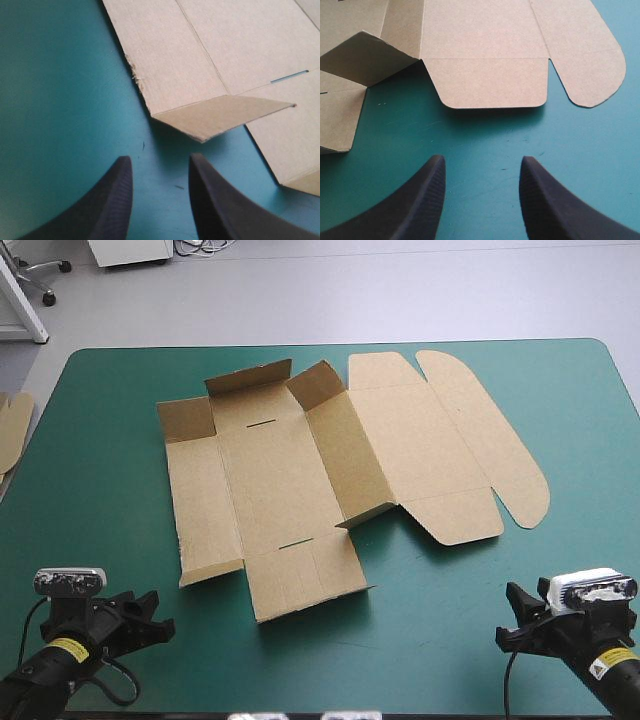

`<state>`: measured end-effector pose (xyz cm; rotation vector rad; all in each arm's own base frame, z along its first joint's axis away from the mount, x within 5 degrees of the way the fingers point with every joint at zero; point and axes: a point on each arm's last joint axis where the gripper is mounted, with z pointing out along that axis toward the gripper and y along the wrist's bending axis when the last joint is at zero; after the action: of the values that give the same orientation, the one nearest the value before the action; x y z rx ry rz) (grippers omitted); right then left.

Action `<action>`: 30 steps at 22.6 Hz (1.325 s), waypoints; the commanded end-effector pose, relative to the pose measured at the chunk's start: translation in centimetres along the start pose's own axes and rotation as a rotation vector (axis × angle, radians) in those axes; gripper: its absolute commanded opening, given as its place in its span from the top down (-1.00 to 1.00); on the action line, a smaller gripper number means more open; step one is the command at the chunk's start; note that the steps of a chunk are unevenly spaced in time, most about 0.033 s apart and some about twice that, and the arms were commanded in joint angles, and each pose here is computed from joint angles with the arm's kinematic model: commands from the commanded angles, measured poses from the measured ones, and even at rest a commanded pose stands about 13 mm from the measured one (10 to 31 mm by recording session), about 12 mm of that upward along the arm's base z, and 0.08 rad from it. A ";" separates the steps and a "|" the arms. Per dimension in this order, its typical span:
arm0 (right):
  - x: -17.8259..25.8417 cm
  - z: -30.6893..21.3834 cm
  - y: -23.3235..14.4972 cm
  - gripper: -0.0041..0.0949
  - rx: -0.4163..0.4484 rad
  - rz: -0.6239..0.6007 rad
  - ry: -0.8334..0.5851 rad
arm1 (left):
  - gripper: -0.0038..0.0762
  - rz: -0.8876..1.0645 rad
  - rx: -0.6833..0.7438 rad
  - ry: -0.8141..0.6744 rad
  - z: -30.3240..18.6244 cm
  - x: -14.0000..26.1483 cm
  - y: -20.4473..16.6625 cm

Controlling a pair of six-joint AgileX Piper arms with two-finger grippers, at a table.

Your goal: Fold the box

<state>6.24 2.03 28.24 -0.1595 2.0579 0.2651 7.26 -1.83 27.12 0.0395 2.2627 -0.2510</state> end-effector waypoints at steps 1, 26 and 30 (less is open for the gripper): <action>-2.5 0.3 0.0 0.02 0.010 -0.005 -0.062 | 0.21 -0.027 0.024 -0.095 -0.4 -3.3 -0.6; -10.3 5.1 0.2 0.02 0.027 -0.044 0.015 | -0.11 -0.437 -0.041 0.109 8.7 -11.8 9.7; -10.4 5.1 0.2 0.02 0.027 -0.045 0.004 | -0.11 -0.540 0.148 0.112 10.5 -11.8 10.4</action>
<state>15.09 3.53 33.39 -0.2002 2.1648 0.2091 22.88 7.32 26.35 -0.5207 2.4423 -0.5610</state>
